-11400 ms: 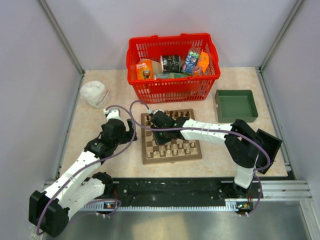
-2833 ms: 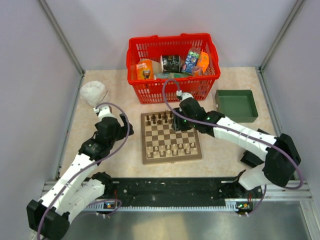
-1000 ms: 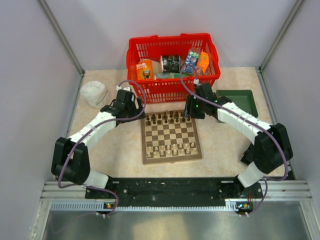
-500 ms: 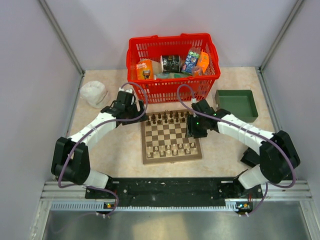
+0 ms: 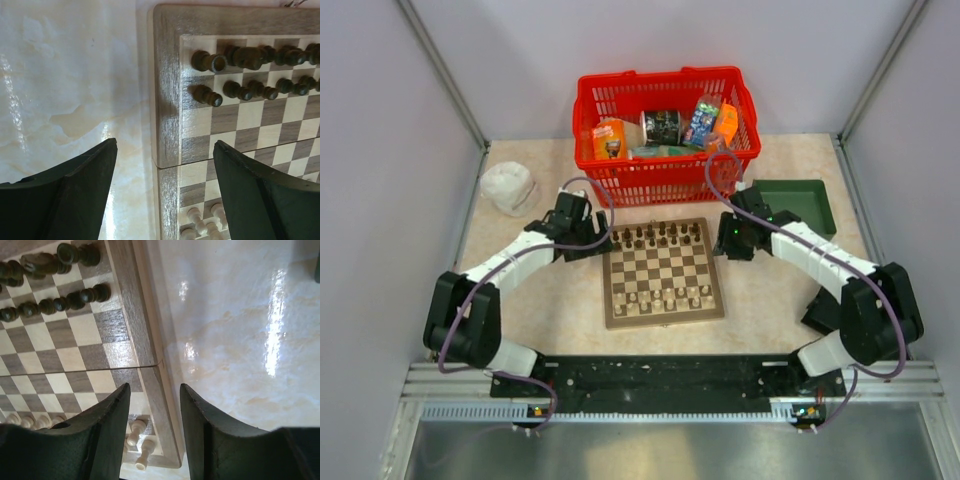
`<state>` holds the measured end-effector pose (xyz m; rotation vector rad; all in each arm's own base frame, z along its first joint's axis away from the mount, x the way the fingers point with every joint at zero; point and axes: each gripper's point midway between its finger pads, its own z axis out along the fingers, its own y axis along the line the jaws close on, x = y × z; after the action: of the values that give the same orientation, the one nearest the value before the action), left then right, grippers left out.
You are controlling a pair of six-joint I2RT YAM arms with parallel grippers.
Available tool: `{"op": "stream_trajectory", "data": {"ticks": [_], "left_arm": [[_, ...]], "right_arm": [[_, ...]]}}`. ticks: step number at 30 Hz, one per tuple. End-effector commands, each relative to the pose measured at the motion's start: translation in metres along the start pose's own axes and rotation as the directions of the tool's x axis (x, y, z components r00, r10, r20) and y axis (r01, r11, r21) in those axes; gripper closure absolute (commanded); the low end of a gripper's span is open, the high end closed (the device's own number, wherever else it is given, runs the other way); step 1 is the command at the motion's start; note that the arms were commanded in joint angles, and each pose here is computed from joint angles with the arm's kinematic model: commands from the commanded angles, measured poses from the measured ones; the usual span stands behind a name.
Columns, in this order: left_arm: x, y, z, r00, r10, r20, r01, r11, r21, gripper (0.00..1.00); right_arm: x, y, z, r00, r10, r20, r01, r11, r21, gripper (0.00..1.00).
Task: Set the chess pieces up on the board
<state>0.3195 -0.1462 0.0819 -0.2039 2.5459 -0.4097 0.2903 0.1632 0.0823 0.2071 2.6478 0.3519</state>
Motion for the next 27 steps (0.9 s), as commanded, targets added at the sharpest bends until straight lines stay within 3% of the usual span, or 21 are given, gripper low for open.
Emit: {"op": "stream_trajectory", "data": {"ticks": [1, 7, 13, 27], "left_arm": [[0.004, 0.005, 0.008, 0.999, -0.050, 0.015, 0.050, 0.999, 0.003, 0.18], [0.014, 0.020, 0.008, 0.996, -0.083, 0.015, 0.084, 0.996, -0.034, 0.26], [0.024, 0.031, 0.012, 0.997, -0.083, -0.010, 0.082, 0.994, -0.068, 0.41], [0.033, 0.023, 0.029, 0.993, -0.087, -0.078, 0.085, 0.996, -0.025, 0.44]], "right_arm": [[-0.020, -0.003, 0.008, 0.997, 0.031, 0.069, -0.031, 1.000, 0.001, 0.56], [-0.026, -0.017, 0.021, 0.995, 0.033, 0.099, -0.039, 0.998, 0.058, 0.59], [-0.013, -0.025, 0.043, 0.999, 0.019, 0.049, -0.023, 0.996, 0.088, 0.61], [0.000, -0.011, 0.067, 0.999, -0.016, -0.030, 0.016, 1.000, -0.001, 0.62]]}}
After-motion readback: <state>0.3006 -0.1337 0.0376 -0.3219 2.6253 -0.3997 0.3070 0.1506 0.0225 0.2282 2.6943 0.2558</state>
